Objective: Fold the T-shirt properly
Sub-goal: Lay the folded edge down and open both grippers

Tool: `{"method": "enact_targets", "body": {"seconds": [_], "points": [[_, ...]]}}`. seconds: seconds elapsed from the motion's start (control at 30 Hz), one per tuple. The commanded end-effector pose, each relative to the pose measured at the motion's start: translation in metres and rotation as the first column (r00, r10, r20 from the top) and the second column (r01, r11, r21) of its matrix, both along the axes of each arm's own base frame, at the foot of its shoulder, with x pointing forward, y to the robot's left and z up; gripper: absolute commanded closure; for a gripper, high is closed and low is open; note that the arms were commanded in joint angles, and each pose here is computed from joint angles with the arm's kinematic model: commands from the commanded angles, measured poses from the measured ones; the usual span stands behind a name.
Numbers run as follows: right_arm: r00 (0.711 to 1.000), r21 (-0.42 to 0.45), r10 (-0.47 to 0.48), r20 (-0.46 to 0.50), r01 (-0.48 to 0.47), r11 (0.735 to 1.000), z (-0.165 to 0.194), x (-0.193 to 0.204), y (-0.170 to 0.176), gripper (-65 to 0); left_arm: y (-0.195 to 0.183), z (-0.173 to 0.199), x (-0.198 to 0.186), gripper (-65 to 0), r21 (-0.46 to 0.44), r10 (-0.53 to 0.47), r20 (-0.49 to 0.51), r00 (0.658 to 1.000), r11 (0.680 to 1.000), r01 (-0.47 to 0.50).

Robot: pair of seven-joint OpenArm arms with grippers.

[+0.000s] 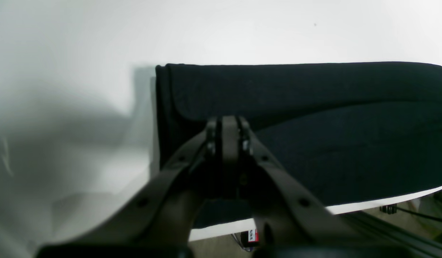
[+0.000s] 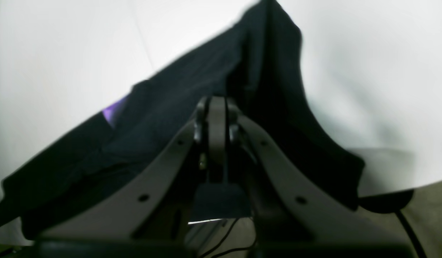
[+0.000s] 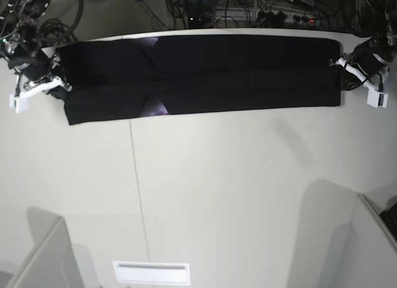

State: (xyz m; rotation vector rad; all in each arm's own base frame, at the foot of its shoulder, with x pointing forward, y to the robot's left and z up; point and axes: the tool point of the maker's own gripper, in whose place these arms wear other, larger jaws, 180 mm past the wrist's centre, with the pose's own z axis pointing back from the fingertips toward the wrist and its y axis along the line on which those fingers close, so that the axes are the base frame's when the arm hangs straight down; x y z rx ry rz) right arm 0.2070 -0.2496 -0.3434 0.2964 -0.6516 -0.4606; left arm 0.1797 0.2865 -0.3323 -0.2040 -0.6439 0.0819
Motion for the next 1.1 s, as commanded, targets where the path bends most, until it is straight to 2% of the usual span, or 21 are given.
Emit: {"method": "enact_targets", "body": {"seconds": [0.0,0.27,0.47,0.7,0.9,1.0,1.07], "points": [[1.000,-0.036,0.001,0.029,0.000,0.999,0.007,0.004,-0.006,0.0,0.000,0.009,0.003,0.0,0.006,-0.012,0.027,1.000,1.000,0.011],[0.998,-0.017,0.033,-0.046,-0.034,0.999,-0.013,-0.003,0.005,0.0,0.000,0.005,-0.005,0.0,0.007,-0.013,0.001,1.000,1.000,0.013],[0.998,-0.014,0.030,-0.054,-0.031,0.999,-0.015,-0.005,0.004,0.0,0.001,-0.003,-0.017,0.0,0.011,-0.010,-0.037,0.999,1.000,0.010],[0.992,0.012,0.002,-0.126,0.000,1.000,-0.037,-0.019,-0.002,0.0,0.002,-0.006,-0.023,0.0,0.013,-0.007,-0.058,0.998,1.000,0.007],[0.989,0.022,-0.009,-0.151,0.013,1.000,-0.045,-0.024,-0.004,0.0,0.006,-0.005,-0.021,0.0,0.016,0.006,-0.051,0.999,1.000,-0.005],[0.988,0.023,-0.012,-0.154,0.015,1.000,-0.045,-0.024,-0.005,0.0,0.022,0.004,-0.020,0.0,0.043,0.049,-0.025,0.998,0.998,-0.048],[0.988,0.023,-0.012,-0.154,0.015,1.000,-0.045,-0.024,-0.005,0.0,0.030,0.009,-0.020,-12.7,0.058,0.070,-0.012,0.997,0.996,-0.070]]}}
